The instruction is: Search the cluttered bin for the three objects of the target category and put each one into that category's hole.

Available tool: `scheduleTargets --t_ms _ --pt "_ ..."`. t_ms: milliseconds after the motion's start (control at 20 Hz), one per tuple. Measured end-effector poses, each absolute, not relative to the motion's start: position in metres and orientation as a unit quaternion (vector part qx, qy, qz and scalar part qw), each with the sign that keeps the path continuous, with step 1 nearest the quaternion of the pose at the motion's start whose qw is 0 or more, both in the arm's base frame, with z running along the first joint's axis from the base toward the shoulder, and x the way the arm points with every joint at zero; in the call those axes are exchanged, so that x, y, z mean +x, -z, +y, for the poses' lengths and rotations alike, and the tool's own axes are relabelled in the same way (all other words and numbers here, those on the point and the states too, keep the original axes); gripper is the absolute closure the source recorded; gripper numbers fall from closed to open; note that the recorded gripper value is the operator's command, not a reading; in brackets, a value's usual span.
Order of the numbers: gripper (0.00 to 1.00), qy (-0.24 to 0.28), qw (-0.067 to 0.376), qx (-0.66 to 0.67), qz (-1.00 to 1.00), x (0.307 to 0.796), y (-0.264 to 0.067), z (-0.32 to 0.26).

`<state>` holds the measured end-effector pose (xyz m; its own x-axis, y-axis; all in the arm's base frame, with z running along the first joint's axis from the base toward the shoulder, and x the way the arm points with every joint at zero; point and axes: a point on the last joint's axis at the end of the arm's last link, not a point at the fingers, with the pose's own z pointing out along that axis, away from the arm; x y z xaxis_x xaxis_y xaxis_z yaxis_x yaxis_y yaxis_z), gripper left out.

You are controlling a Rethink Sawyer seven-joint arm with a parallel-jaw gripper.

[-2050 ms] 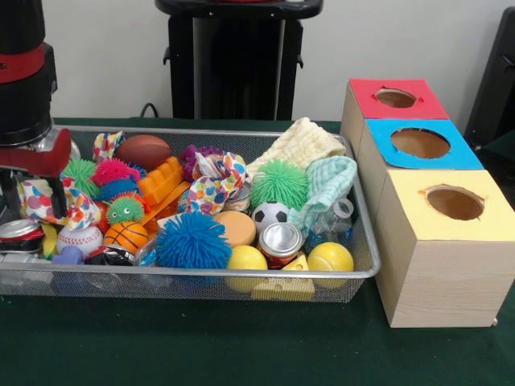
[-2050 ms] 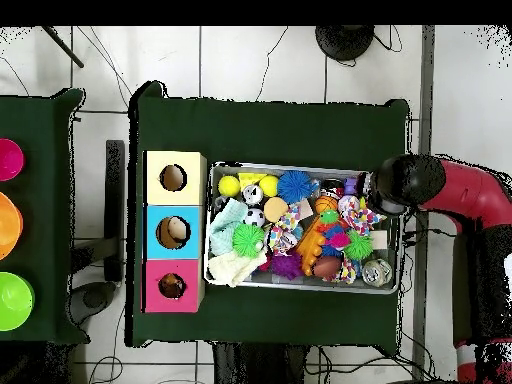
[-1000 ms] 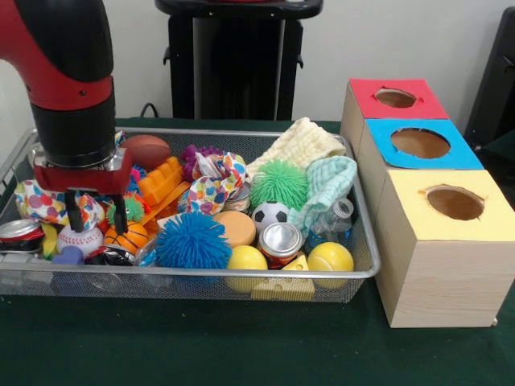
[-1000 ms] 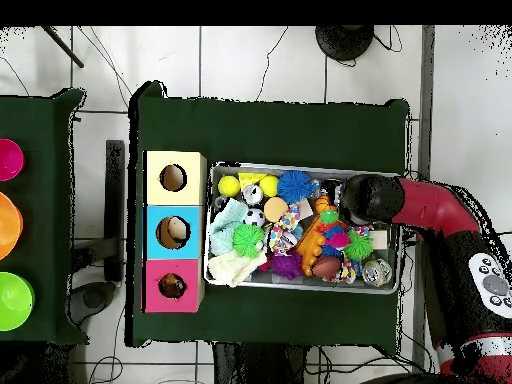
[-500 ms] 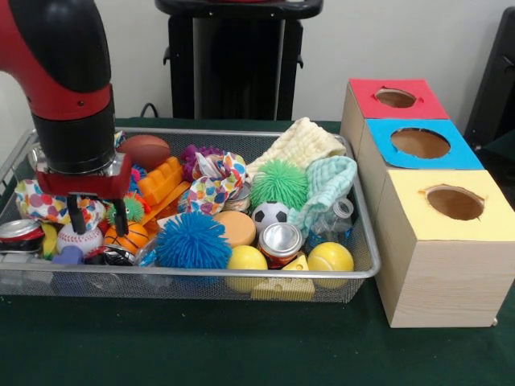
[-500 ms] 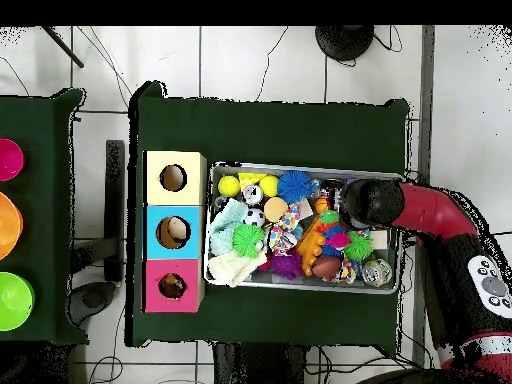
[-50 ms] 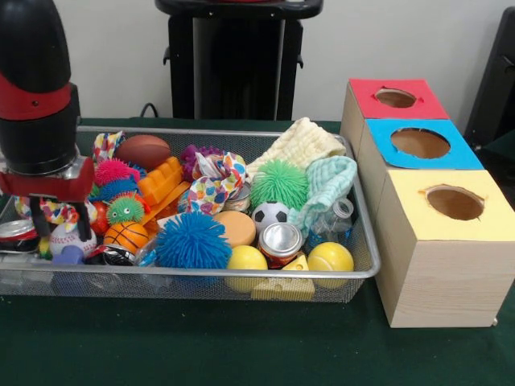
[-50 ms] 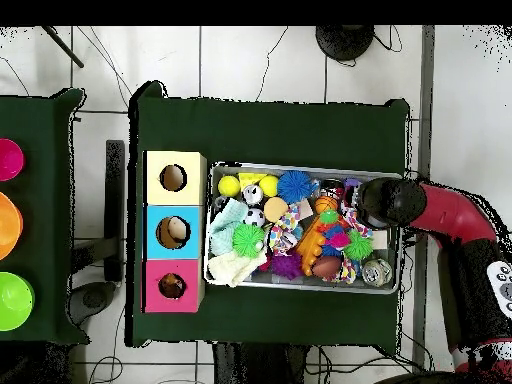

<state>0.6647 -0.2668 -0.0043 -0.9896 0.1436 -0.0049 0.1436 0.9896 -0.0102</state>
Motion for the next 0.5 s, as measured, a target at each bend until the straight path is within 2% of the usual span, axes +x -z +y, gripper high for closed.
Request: scheduleTargets --t_ms 500 --pt "0.0 0.015 0.017 0.072 0.997 0.679 -0.001 -0.292"
